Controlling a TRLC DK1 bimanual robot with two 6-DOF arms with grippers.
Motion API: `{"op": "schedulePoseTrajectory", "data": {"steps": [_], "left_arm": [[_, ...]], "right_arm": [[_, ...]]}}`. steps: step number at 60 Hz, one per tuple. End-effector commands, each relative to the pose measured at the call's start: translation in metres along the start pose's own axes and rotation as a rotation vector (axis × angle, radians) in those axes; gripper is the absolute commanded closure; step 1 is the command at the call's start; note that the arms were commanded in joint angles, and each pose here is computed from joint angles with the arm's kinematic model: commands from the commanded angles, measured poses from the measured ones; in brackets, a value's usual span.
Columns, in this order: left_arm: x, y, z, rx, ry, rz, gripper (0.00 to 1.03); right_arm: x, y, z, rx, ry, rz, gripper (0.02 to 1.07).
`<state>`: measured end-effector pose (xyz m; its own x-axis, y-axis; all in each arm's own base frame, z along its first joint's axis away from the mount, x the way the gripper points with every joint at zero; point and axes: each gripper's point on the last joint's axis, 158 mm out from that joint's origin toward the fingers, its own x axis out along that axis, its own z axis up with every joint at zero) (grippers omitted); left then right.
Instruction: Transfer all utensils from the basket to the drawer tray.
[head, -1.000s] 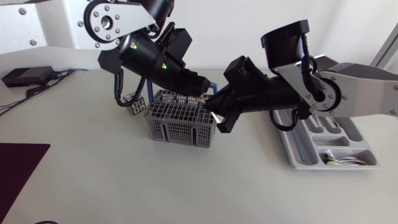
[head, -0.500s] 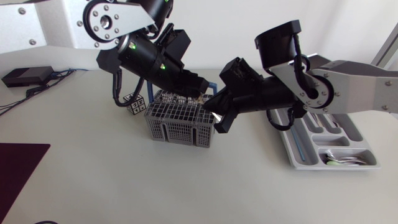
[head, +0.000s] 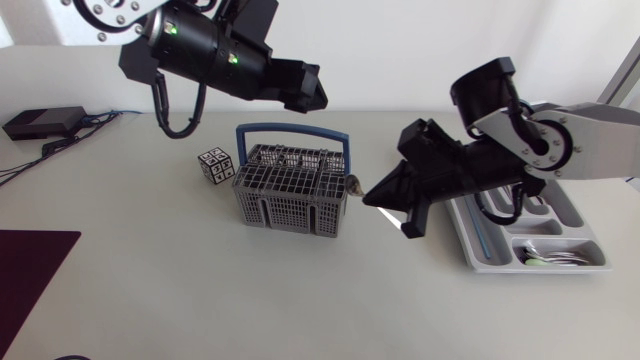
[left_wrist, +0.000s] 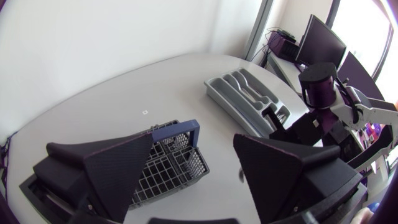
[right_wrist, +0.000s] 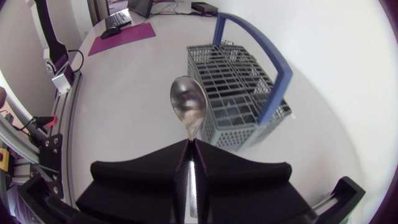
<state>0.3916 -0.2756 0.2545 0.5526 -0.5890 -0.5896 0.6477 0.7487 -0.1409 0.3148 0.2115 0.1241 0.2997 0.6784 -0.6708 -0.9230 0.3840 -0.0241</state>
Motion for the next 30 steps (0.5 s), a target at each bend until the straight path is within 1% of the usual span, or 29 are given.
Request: {"op": "schedulePoseTrajectory", "data": {"steps": [1,5,12,19,25,30], "left_arm": [[-0.007,0.019,-0.005,0.018,-0.001,0.042,0.05],[-0.007,0.028,-0.014,0.022,0.014,0.061,0.05],[-0.011,0.054,-0.026,0.04,0.034,0.137,0.05],[-0.019,0.079,-0.033,0.043,0.032,0.209,0.05],[-0.023,0.101,-0.046,0.051,0.045,0.272,0.05],[-0.023,0.108,-0.055,0.064,0.051,0.291,0.05]], "right_arm": [[-0.013,-0.006,-0.025,-0.036,0.021,0.003,1.01],[-0.029,-0.015,-0.047,-0.047,0.049,0.011,1.01],[-0.056,-0.031,-0.086,-0.077,0.105,0.002,1.01],[-0.082,-0.046,-0.132,-0.095,0.168,0.021,1.01],[-0.114,-0.068,-0.18,-0.094,0.215,0.038,1.01],[-0.134,-0.09,-0.214,-0.109,0.256,0.0,1.01]]}}
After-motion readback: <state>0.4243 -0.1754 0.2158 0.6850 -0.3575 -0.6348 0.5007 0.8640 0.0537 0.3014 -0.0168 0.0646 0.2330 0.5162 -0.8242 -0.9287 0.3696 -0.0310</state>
